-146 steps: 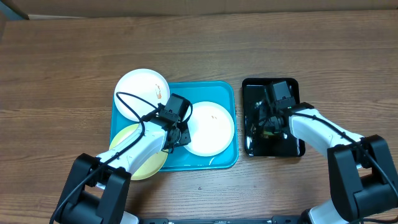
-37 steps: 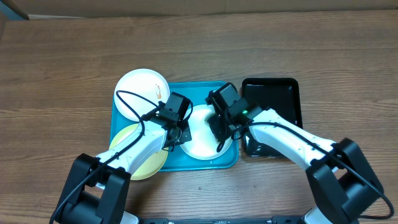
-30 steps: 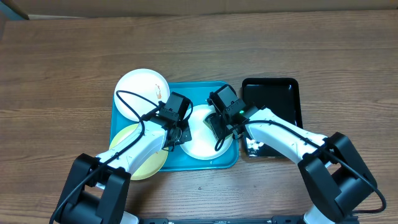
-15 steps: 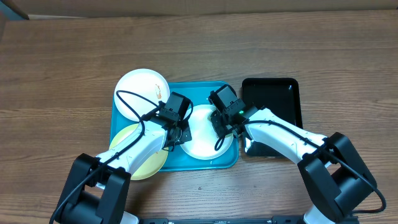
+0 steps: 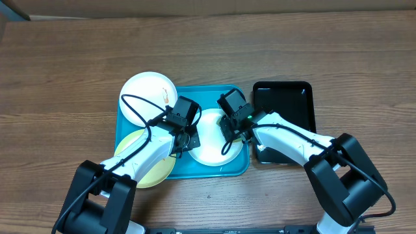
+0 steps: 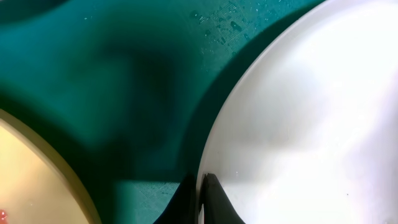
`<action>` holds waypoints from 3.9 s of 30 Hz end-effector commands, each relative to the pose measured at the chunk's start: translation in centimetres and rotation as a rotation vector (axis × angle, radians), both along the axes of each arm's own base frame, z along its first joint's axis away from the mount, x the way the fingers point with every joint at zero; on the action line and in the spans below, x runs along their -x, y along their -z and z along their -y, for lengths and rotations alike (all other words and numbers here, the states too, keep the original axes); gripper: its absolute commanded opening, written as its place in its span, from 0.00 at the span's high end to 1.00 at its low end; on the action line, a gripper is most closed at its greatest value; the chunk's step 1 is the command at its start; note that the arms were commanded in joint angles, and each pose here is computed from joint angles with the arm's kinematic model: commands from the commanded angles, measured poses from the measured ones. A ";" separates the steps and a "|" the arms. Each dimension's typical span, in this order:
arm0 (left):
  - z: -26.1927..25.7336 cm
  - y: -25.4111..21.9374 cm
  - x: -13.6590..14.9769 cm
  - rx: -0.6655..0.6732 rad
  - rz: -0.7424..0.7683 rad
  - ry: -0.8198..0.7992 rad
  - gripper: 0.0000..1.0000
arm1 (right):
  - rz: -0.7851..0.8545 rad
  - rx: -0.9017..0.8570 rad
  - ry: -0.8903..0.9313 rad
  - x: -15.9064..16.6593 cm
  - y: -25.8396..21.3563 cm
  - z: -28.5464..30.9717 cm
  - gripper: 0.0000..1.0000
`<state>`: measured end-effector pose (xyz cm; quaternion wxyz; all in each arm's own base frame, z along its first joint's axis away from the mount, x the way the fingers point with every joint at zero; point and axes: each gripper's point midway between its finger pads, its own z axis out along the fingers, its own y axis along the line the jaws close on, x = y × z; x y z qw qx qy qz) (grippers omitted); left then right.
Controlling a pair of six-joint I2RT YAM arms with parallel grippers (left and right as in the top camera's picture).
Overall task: Clean dirty plates on tray and stack at the side
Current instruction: 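Scrub the white plate with the sponge while left gripper holds it, then return the sponge to the black tray with right gripper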
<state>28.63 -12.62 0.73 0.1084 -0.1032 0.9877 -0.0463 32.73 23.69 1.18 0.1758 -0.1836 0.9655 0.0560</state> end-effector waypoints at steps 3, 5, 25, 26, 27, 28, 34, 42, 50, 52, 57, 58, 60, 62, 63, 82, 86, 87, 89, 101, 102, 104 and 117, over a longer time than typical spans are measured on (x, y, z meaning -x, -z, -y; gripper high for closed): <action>-0.4 1.1 0.7 -0.035 -0.033 0.009 0.96 | -0.096 -0.030 0.048 1.0 3.2 -0.6 0.93; -0.4 1.1 0.7 -0.035 -0.033 0.009 0.96 | -0.128 -0.076 0.027 1.4 3.8 -1.6 0.93; -0.5 1.1 0.8 -0.037 -0.036 0.012 0.96 | -0.190 -0.426 -0.072 0.1 -3.6 -5.5 0.95; -0.5 1.1 0.8 -0.038 -0.036 0.012 0.96 | -0.175 -0.435 -0.064 -0.5 -4.7 -5.2 0.95; -0.5 1.1 0.8 -0.038 -0.037 0.012 0.96 | -0.162 -0.439 -0.059 -0.9 -5.7 -4.9 0.96; -0.5 1.1 0.8 -0.038 -0.037 0.012 0.96 | -0.151 -0.442 -0.057 -1.3 -6.6 -4.6 0.96; -0.4 1.1 0.7 -0.035 -0.033 0.011 0.96 | -0.154 -0.426 -0.053 -1.3 -6.7 -3.4 0.96; -0.4 1.1 0.7 -0.035 -0.033 0.012 0.96 | -0.144 -0.354 -0.021 -1.3 -3.0 -2.4 0.96; -0.4 1.1 0.7 -0.035 -0.033 0.012 0.96 | -0.193 -0.323 -0.008 -0.5 0.0 -1.9 0.96; -0.4 1.1 0.7 -0.035 -0.033 0.012 0.96 | -0.223 -0.307 -0.001 0.1 1.1 -1.5 0.96; -0.4 1.1 0.7 -0.035 -0.033 0.012 0.96 | -0.305 -0.339 -0.005 1.9 2.1 -1.8 0.96; -0.4 1.1 0.7 -0.035 -0.033 0.011 0.96 | -0.331 -0.364 -0.015 2.4 1.9 -2.2 0.96; -0.4 1.1 0.7 -0.035 -0.032 0.011 0.96 | -0.383 -0.390 -0.001 3.3 1.8 -2.6 0.96; -0.4 1.1 0.7 -0.035 -0.032 0.011 0.96 | -0.409 -0.382 0.017 4.0 1.9 -2.7 0.96; -0.4 1.1 0.7 -0.035 -0.032 0.011 0.96 | -0.412 -0.378 0.012 4.2 1.9 -2.9 0.96; -0.6 1.1 0.8 -0.043 -0.034 0.011 0.96 | -0.301 -0.569 0.101 0.5 -4.2 -6.1 0.96; -0.6 1.1 0.8 -0.043 -0.034 0.010 0.96 | -0.265 -0.638 0.096 -0.2 -7.9 -4.8 0.96; -0.6 1.1 0.8 -0.043 -0.034 0.010 0.96 | -0.248 -0.647 0.084 -0.3 -8.7 -4.4 0.96; -0.6 1.1 0.8 -0.043 -0.034 0.010 0.96 | -0.220 -0.652 0.080 -0.7 -9.9 -3.4 0.96; -0.5 0.5 -0.1 -0.055 -0.008 0.058 0.96 | -0.193 -0.242 0.464 -1.6 -6.5 13.2 0.96; -0.3 0.1 -0.5 -0.057 0.003 0.068 0.96 | -0.180 -0.206 0.495 -1.7 -6.2 14.5 0.96; -0.1 -1.1 -1.6 -0.062 0.027 0.071 0.96 | -0.158 -0.145 0.551 -1.9 -5.6 16.8 0.96; -2.6 -10.0 -6.6 -0.314 0.156 0.117 0.96 | -0.224 -0.044 0.620 0.2 -1.2 19.6 0.91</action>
